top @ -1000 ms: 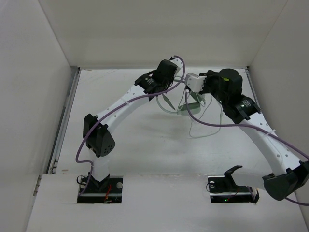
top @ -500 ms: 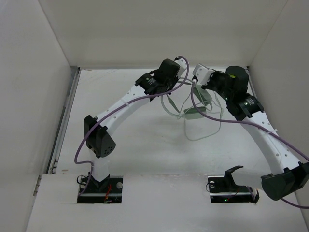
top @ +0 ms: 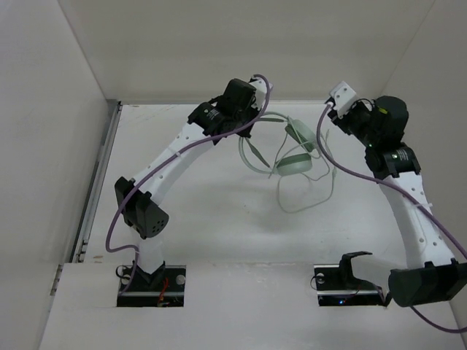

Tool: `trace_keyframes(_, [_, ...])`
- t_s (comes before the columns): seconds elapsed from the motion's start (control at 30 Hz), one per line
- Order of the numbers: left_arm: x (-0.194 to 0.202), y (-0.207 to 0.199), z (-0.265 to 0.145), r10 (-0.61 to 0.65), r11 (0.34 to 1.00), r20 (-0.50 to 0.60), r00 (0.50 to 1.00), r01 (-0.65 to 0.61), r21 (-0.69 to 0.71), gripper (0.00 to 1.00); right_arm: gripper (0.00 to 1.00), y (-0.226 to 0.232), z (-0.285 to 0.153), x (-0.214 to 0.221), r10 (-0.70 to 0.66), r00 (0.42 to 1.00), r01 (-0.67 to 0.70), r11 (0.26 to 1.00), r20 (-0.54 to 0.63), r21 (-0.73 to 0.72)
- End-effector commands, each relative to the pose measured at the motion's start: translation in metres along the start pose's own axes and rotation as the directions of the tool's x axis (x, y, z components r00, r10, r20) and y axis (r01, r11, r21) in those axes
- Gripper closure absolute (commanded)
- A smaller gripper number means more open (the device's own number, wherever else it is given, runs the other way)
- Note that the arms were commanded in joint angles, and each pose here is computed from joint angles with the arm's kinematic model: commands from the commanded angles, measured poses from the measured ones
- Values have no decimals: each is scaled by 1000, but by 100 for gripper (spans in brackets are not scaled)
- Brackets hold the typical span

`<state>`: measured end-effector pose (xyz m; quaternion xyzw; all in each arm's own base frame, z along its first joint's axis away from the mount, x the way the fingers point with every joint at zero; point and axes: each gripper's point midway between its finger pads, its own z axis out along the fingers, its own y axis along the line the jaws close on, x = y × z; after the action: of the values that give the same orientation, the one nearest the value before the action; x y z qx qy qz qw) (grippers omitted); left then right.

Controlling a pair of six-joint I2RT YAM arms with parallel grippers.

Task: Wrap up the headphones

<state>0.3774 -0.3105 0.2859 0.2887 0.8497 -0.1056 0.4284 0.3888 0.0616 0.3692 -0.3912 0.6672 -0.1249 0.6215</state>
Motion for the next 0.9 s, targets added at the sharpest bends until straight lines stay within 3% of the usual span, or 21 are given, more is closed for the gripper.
trace_keyframes(0.0, [-45, 18, -42, -125, 992, 157, 980, 122, 25, 100, 59, -16, -40, -43, 84, 982, -85, 996, 171, -2])
trace_keyframes(0.17, [-52, 35, -47, -147, 989, 179, 973, 147, 12, 100, 54, 28, -63, -29, 158, 969, -133, 982, 191, -137])
trace_keyframes(0.27, [-57, 44, -51, -153, 988, 195, 969, 155, 3, 100, 50, 59, -79, -26, 271, 939, -219, 946, 210, -241])
trace_keyframes(0.43, [-69, 47, -59, -159, 987, 225, 961, 160, 15, 100, 48, 118, -97, -19, 471, 867, -360, 816, 160, -452])
trace_keyframes(0.63, [-84, 40, -75, -163, 987, 263, 951, 154, 54, 100, 47, 137, -91, -18, 503, 851, -378, 785, 149, -491])
trace_keyframes(0.87, [-93, 29, -92, -151, 987, 288, 945, 130, 92, 99, 46, 113, -76, -32, 475, 850, -349, 833, 229, -430])
